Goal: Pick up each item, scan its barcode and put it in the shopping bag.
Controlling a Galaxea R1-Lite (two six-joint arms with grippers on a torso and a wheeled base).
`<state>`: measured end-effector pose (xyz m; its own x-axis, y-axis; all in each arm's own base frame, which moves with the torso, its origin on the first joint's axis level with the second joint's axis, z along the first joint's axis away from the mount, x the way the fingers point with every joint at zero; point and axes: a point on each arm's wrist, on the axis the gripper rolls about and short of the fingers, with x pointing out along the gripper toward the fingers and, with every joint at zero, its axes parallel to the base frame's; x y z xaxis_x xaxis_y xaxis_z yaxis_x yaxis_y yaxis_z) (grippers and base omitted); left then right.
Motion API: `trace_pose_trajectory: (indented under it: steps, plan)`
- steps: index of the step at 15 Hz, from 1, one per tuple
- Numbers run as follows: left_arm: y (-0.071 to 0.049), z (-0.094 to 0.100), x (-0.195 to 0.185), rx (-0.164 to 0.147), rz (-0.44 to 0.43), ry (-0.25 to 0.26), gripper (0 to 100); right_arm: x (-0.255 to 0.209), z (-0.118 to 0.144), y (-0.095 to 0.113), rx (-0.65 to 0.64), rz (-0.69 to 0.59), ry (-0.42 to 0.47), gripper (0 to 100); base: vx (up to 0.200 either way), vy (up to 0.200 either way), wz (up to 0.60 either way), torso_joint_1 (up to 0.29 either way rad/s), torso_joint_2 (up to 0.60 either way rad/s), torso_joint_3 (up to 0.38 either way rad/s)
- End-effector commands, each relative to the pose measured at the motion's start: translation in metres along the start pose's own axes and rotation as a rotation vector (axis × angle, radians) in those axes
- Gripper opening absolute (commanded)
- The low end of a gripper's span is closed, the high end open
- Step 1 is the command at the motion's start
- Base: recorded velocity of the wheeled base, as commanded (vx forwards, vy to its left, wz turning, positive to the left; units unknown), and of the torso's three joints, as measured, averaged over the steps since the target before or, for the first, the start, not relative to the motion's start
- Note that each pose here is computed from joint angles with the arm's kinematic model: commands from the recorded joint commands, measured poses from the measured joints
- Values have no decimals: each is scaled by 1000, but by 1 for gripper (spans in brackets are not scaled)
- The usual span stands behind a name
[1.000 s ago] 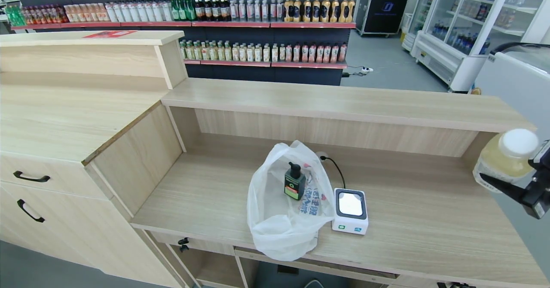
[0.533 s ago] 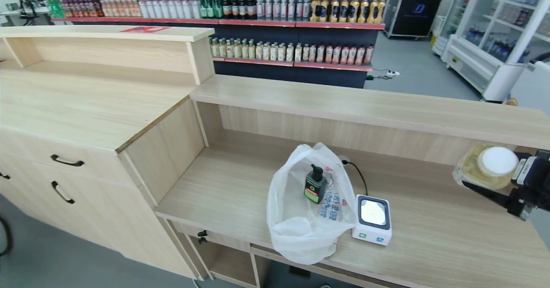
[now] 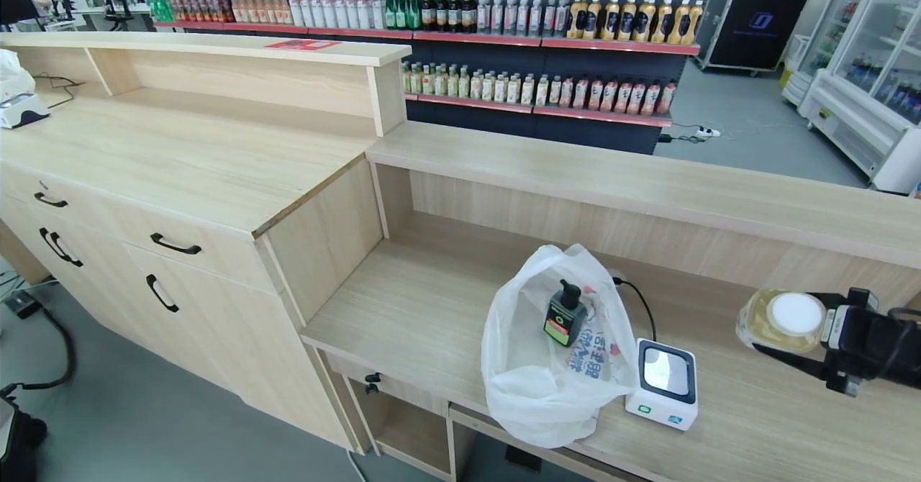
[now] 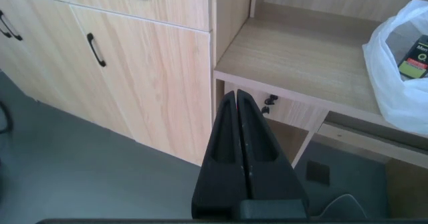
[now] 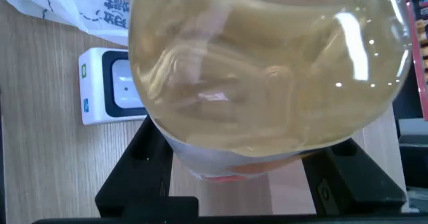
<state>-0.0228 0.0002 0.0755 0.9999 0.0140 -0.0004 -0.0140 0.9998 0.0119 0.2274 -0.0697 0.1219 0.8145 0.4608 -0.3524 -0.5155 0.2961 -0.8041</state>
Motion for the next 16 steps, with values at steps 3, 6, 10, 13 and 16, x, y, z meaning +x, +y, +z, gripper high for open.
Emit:
trace_pose_trajectory:
  steps: [3,6,10,13,16]
  plan:
    - [0,0,0,0,1,0,0,21,-21,9,22,68,-22,0,0,0,0,0,0,0]
    - [0,0,0,0,1,0,0,33,-26,11,27,88,-90,0,0,0,0,0,0,0]
    - [0,0,0,0,1,0,0,47,-34,10,14,90,-110,0,0,0,0,0,0,0]
    - [0,0,0,0,1,0,0,61,-36,12,-12,103,-137,0,0,0,0,0,0,0]
    - [0,0,0,0,1,0,0,74,-36,12,-31,108,-165,0,0,0,0,0,0,0]
